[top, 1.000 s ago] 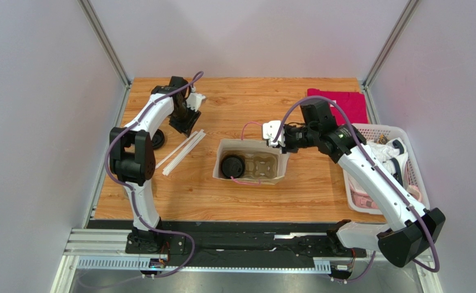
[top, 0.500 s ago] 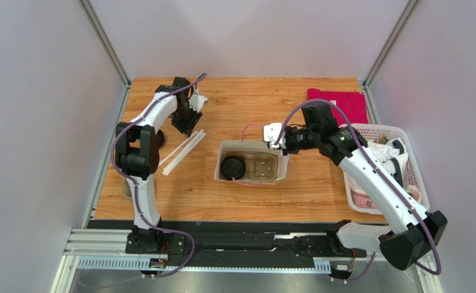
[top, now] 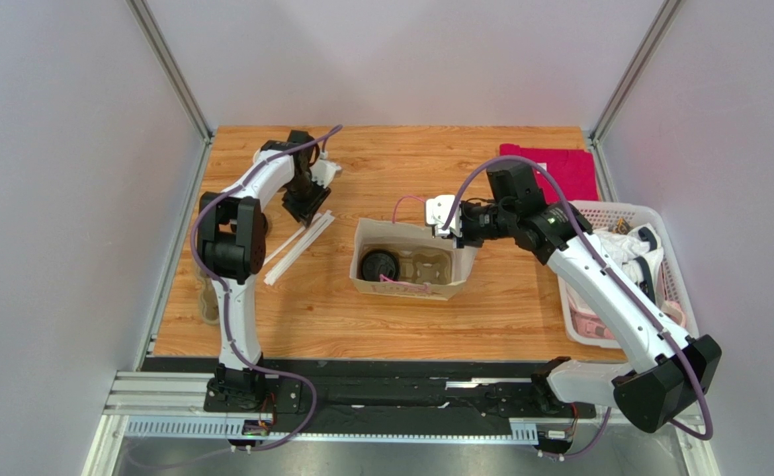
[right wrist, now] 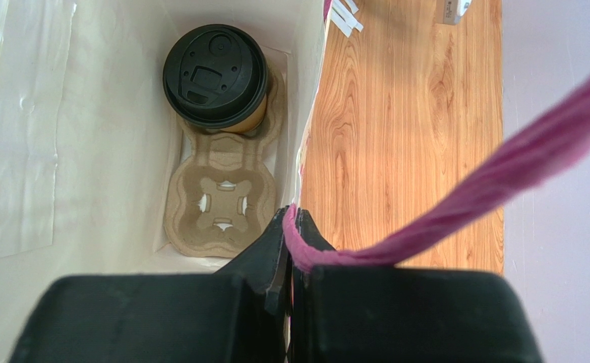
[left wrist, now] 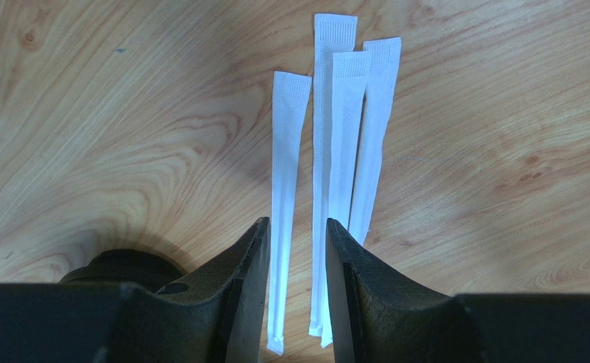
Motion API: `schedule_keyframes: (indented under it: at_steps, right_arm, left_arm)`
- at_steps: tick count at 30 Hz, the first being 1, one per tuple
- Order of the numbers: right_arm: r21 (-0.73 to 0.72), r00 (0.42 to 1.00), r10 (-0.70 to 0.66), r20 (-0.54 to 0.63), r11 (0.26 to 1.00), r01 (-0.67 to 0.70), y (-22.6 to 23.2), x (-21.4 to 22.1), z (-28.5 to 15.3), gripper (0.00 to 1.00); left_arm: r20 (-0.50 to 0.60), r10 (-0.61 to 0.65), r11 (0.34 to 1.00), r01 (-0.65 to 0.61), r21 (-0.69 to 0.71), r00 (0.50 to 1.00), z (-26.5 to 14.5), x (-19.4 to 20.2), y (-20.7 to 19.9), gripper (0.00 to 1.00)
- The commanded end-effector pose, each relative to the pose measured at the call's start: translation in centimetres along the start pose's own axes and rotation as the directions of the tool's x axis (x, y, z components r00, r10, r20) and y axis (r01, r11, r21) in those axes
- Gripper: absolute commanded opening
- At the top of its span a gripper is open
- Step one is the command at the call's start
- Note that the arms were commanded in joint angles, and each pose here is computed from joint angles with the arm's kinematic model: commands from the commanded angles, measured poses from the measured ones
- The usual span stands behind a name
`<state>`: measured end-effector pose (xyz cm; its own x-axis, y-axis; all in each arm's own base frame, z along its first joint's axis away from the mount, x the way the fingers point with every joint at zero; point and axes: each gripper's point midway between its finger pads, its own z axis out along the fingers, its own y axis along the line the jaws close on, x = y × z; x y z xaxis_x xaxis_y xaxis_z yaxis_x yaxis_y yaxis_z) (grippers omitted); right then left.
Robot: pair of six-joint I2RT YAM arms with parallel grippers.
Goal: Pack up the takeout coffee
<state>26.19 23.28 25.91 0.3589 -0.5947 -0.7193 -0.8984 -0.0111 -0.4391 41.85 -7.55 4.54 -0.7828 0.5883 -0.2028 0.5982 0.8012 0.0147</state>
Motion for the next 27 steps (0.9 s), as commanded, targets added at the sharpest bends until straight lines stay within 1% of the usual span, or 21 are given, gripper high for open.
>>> schedule_keyframes:
  at_steps: [1,4,9,14,16,23,27]
  right_arm:
    - [0.035,1.0,-0.007,0.018,0.999,0.007,-1.4,-0.9,-0.3,0.0]
    - [0.039,1.0,-0.006,0.014,0.999,0.005,-1.7,-0.8,-0.3,0.0]
    - [0.036,1.0,-0.002,0.008,0.999,0.002,-1.7,-0.7,-0.3,0.0]
    - [0.035,1.0,-0.001,0.002,0.999,0.001,-1.8,-0.6,-0.4,0.0]
    - [0.036,1.0,-0.002,0.001,0.999,0.002,-1.9,-0.6,-0.3,0.0]
    - [0.029,1.0,0.001,-0.003,1.0,-0.001,-1.8,-0.5,-0.3,0.0]
    - [0.024,1.0,0.003,-0.004,1.0,-0.003,-1.8,-0.5,-0.2,0.0]
  left_arm:
    - [0.0,0.019,1.0,-0.019,-0.011,1.0,0.4,-0.8,0.3,0.42]
    - [-0.007,0.005,1.0,-0.005,-0.016,1.0,1.0,-0.9,0.4,0.41]
    - [-0.024,0.003,1.0,-0.004,-0.031,1.0,2.1,-0.6,0.7,0.37]
    - [-0.026,0.011,0.999,-0.012,-0.042,1.0,2.7,-0.6,1.0,0.35]
    - [-0.022,0.011,0.999,-0.011,-0.033,1.0,2.6,-0.7,0.8,0.34]
    - [0.027,0.018,0.999,-0.016,-0.05,0.999,0.2,-1.5,0.9,0.34]
    - [0.014,0.025,0.997,-0.023,-0.07,1.0,0.5,-1.5,1.4,0.33]
